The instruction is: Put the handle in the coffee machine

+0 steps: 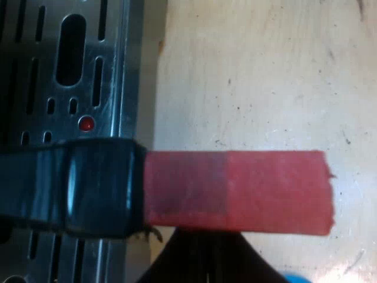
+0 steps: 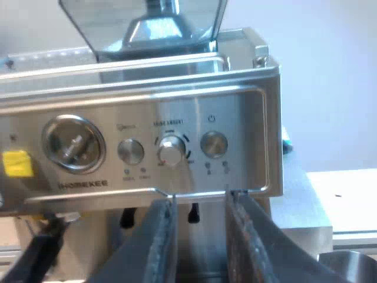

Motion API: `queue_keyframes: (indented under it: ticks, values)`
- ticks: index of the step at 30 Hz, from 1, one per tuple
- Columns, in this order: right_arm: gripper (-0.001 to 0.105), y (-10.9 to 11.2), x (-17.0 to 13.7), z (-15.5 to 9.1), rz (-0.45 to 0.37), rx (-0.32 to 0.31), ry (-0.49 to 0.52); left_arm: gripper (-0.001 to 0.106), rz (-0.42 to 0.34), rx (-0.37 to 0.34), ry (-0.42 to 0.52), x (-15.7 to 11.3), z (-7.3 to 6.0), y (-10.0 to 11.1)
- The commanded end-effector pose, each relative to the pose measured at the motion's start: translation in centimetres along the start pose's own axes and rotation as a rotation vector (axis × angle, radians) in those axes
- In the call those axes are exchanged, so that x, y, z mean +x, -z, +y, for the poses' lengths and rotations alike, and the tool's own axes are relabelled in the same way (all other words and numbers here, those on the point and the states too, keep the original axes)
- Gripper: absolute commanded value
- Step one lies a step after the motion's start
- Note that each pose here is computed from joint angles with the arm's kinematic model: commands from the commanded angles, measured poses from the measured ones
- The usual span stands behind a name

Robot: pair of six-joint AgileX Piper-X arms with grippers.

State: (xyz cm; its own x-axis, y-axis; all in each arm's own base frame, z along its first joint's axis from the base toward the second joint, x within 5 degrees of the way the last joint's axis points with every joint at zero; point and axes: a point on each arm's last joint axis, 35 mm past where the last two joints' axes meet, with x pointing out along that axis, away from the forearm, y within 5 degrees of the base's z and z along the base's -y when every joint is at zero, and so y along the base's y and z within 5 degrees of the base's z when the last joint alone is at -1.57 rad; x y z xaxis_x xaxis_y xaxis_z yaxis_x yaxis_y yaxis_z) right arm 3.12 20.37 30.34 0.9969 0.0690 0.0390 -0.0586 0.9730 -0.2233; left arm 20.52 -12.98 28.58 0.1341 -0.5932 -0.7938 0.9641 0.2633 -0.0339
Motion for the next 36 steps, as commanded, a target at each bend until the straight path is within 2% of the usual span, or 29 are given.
queue_keyframes:
  ticks: [1, 4, 7, 11, 15, 16, 17, 18, 20, 22, 23, 27, 30, 31, 32, 34, 36]
  values:
    - [0.022, -0.8, -0.6, -1.1, -0.001, 0.031, -0.021, 0.000, -0.241, 0.101, 0.063, -0.5, -0.1, -2.8]
    - [0.017, -1.0, -0.8, -1.3, -0.005, -0.011, -0.036, 0.000, -0.241, 0.087, 0.065, -0.5, -0.1, -2.8]
    - [0.016, -0.9, -0.8, -1.2, -0.021, -0.058, -0.052, 0.000, -0.238, 0.028, 0.072, -0.5, -0.1, -2.8]
    - [0.016, -1.0, -0.8, -1.1, -0.038, -0.060, -0.066, 0.000, -0.239, -0.053, 0.079, -0.6, -0.2, -2.9]
    - [0.016, -1.0, -0.8, -1.1, -0.061, -0.059, -0.084, 0.003, -0.245, -0.046, 0.053, -1.2, -0.3, -2.9]
    - [0.016, -1.1, -0.8, -1.0, -0.067, -0.059, -0.089, 0.008, -0.249, -0.039, 0.034, -1.5, -0.4, -3.0]
    - [0.016, -1.3, -0.8, -1.0, -0.078, -0.058, -0.098, 0.023, -0.264, -0.025, 0.010, -2.2, -0.7, -3.2]
    - [0.016, -1.3, -0.8, -0.9, -0.083, -0.066, -0.103, 0.031, -0.272, -0.019, 0.003, -2.5, -0.9, -3.2]
    - [0.016, -1.6, -0.8, -0.6, -0.097, -0.102, -0.120, 0.059, -0.295, -0.028, -0.015, -3.6, -1.4, -3.4]
    - [0.016, -1.9, -0.8, -0.2, -0.106, -0.135, -0.132, 0.070, -0.309, -0.042, -0.034, -4.3, -1.7, -3.5]
    - [0.016, -2.1, -0.8, 0.0, -0.114, -0.144, -0.145, 0.074, -0.311, -0.045, -0.054, -4.8, -1.9, -3.4]
    - [0.016, -2.5, -0.8, 0.3, -0.138, -0.132, -0.176, 0.075, -0.340, -0.066, -0.107, -6.7, -2.2, -2.8]
    - [0.016, -2.5, -0.8, 0.4, -0.141, -0.124, -0.185, 0.075, -0.392, -0.128, -0.196, -9.0, -1.9, -1.9]
    - [0.016, -2.3, -0.2, 1.7, -0.158, -0.122, -0.290, 0.075, -0.407, -0.143, -0.215, -9.6, -2.0, -1.7]
    - [0.016, -1.9, 1.0, 2.9, -0.126, -0.123, -0.455, 0.075, -0.415, -0.154, -0.231, -9.9, -2.0, -1.5]
    - [0.016, -2.0, 3.0, 3.2, -0.029, -0.126, -0.552, 0.075, -0.459, -0.187, -0.314, -11.9, -2.2, -0.7]
    - [0.016, -2.6, 4.4, 3.0, 0.012, -0.141, -0.586, 0.075, -0.488, -0.228, -0.364, -13.1, -2.5, -0.2]
